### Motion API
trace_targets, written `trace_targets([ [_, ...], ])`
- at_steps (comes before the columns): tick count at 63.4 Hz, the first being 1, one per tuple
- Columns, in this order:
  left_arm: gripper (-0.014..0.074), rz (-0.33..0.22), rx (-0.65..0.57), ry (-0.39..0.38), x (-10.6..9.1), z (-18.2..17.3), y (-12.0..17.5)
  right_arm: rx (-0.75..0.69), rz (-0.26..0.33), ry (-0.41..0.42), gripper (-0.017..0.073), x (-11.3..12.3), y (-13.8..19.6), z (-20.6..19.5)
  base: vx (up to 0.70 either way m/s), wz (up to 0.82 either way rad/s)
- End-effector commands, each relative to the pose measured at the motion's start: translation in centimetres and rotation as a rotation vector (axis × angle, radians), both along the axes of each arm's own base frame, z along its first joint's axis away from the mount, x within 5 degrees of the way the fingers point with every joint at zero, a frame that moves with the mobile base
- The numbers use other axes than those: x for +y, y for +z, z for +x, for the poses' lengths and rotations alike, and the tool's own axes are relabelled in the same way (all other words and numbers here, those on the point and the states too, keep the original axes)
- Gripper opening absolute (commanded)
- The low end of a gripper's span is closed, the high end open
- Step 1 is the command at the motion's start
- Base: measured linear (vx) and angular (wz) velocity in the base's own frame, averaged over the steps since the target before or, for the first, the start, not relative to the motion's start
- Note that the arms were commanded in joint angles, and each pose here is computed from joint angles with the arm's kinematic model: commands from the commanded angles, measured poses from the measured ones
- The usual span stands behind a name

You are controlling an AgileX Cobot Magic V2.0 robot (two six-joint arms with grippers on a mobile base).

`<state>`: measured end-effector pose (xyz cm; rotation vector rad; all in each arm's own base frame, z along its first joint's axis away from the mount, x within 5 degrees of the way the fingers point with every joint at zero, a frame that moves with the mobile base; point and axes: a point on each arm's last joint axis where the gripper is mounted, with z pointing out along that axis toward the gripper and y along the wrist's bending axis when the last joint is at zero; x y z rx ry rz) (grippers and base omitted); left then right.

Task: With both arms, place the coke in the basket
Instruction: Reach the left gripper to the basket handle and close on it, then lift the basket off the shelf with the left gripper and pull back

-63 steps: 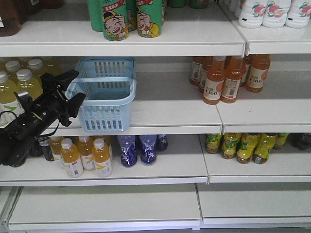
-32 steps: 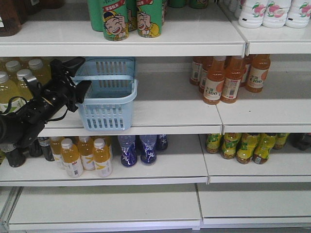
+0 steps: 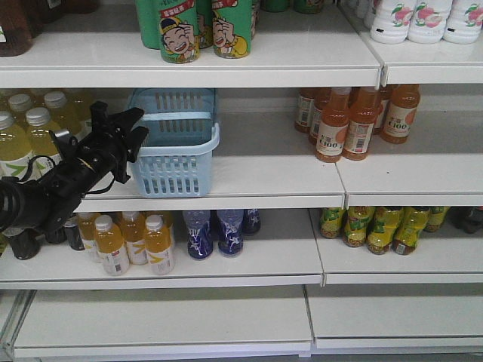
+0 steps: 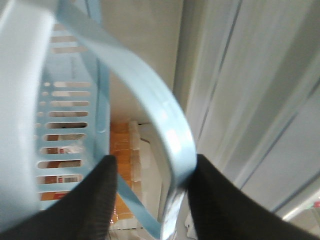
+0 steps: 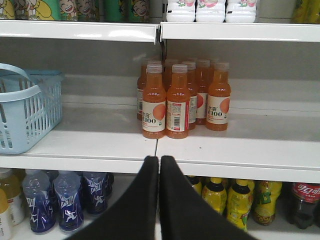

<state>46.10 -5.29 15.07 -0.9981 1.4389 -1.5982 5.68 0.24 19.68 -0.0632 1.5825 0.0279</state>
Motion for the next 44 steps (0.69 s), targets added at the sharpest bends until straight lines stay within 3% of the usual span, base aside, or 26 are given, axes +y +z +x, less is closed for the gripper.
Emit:
trace_targets([
  [1, 0.0157, -0.041, -0.111, -0.015, -0.4, 0.0, 3.3, -0.076, -0.008, 0.018, -0.0005, 0.2, 0.4, -0.1, 0.0, 0.0],
  [11, -0.001, -0.048, -0.158, -0.039, -0.6, -0.2, 3.7, -0.076, -0.008, 0.018, -0.0005, 0.2, 0.4, -0.1, 0.0, 0.0],
  [26, -0.0008, -0.039, -0.275, -0.164, -1.5, -1.0, 4.5, -0.076, -0.008, 0.018, -0.0005, 0.2, 0.4, -0.1, 0.0, 0.0],
  [35, -0.0008, -0.021, -0.378, -0.342, -2.7, -2.3, 5.0, -0.076, -0.008, 0.018, -0.0005, 0.2, 0.4, -0.1, 0.0, 0.0],
  [44, -0.0008, 0.053, -0.299, -0.591, -4.3, -3.8, 4.4, -0.076, -0.008, 0.018, -0.0005, 0.2, 0.4, -0.1, 0.0, 0.0],
])
